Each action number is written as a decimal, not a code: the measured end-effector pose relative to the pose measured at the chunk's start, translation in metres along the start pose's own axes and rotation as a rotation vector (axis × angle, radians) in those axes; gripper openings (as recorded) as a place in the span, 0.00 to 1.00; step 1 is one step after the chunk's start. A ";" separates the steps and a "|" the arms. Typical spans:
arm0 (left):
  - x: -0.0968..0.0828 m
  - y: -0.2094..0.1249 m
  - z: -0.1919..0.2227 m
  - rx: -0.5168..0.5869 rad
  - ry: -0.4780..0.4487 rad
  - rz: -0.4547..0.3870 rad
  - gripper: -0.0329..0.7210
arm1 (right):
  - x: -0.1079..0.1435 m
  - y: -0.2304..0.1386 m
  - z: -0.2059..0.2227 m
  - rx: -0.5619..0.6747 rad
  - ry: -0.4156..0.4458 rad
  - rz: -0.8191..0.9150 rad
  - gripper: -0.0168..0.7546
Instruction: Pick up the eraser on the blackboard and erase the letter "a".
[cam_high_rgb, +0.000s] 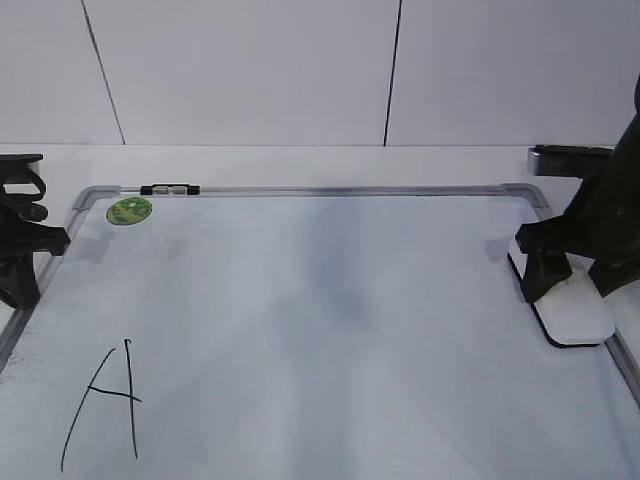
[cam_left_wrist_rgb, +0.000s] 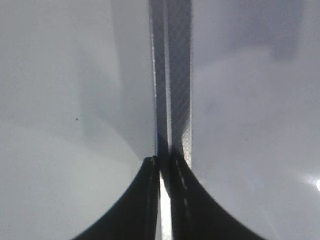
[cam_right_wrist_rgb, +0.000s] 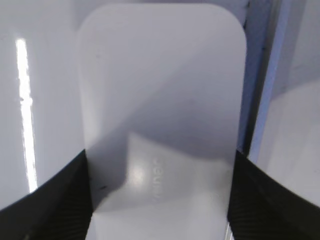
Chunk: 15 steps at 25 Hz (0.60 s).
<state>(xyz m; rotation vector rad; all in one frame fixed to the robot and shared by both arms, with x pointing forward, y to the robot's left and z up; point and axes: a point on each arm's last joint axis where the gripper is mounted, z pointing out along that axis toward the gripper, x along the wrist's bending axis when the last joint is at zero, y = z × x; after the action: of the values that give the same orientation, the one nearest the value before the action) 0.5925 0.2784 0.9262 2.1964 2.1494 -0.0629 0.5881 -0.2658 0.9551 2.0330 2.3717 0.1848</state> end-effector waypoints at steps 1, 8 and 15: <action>0.000 0.000 0.000 0.000 0.000 0.000 0.08 | 0.000 0.000 0.000 0.000 0.000 0.000 0.72; 0.000 0.000 0.000 0.000 0.000 0.000 0.08 | 0.000 0.000 0.000 0.000 0.000 -0.002 0.72; 0.000 0.000 0.000 0.002 0.000 0.000 0.08 | 0.000 0.000 0.000 0.000 -0.001 0.008 0.73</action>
<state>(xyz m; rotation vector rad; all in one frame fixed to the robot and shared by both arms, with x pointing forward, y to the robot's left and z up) 0.5924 0.2784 0.9262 2.1972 2.1501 -0.0646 0.5882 -0.2660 0.9551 2.0425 2.3626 0.1836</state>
